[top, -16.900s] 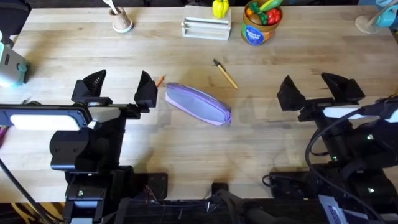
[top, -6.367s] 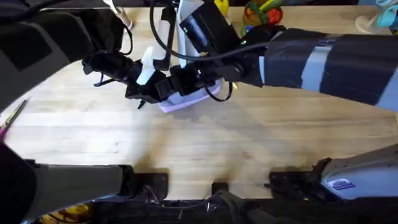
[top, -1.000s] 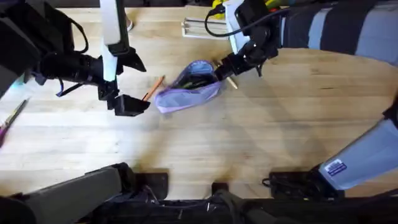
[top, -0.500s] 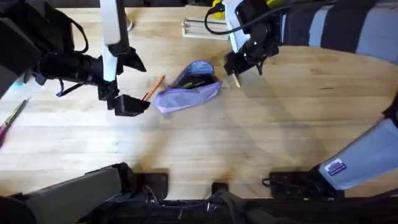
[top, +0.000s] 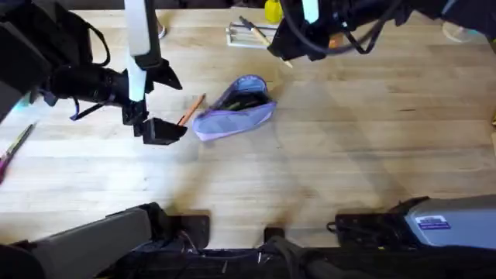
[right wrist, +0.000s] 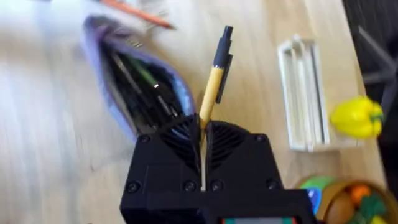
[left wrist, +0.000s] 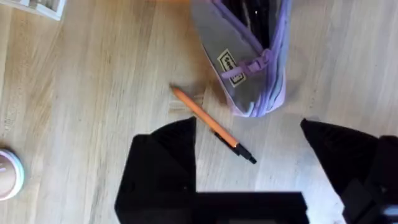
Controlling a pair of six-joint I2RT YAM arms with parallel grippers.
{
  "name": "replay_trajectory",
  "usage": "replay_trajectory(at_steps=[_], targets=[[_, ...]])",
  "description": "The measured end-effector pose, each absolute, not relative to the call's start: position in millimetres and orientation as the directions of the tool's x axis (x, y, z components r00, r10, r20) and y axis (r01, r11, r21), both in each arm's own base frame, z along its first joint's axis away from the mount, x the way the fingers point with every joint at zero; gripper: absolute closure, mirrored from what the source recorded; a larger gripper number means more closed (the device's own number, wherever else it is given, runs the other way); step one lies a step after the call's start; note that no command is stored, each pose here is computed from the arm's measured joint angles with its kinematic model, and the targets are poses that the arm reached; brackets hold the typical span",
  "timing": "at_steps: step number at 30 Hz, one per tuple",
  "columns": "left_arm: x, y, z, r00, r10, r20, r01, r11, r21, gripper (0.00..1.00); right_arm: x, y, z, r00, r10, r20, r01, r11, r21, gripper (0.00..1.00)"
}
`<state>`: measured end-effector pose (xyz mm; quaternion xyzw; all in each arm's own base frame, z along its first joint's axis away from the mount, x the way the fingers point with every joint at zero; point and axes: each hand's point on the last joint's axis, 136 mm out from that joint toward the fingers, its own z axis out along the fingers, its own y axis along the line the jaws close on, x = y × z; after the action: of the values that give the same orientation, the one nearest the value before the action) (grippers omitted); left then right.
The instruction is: Unzip the bag, pick up the pens from the table one at a time and place them inside, then zip the bag closed.
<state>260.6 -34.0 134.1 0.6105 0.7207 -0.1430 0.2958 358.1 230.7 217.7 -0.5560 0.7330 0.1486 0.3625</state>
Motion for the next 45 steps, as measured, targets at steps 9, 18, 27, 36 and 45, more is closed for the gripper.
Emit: replay_trajectory(at_steps=[9, 18, 27, 36, 45], targets=[[261, -34, 134, -0.079, 0.795, -0.601, 0.964, 0.214, 0.155, 0.007, 338, 242, 187, 0.242, -0.783, -0.574, -0.942, -0.048, -0.332, 0.971], [261, -34, 134, -0.079, 0.795, -0.601, 0.964, 0.214, 0.155, 0.007, 297, 240, 152, 0.366, -0.812, -0.454, -0.928, -0.280, -0.247, 0.971], [261, -34, 134, -0.080, 0.795, -0.601, 0.964, 0.214, 0.155, 0.007, 315, 254, 120, 0.495, -0.822, -0.280, -0.856, -0.407, -0.319, 0.971], [261, -34, 134, -0.080, 0.795, -0.601, 0.965, 0.214, 0.155, 0.007, 297, 290, 98, 0.575, -0.771, -0.274, -0.812, -0.498, -0.303, 0.971], [261, -34, 134, -0.080, 0.795, -0.601, 0.965, 0.214, 0.155, 0.007, 280, 313, 77, 0.627, -0.735, -0.259, -0.777, -0.564, -0.279, 0.971]])
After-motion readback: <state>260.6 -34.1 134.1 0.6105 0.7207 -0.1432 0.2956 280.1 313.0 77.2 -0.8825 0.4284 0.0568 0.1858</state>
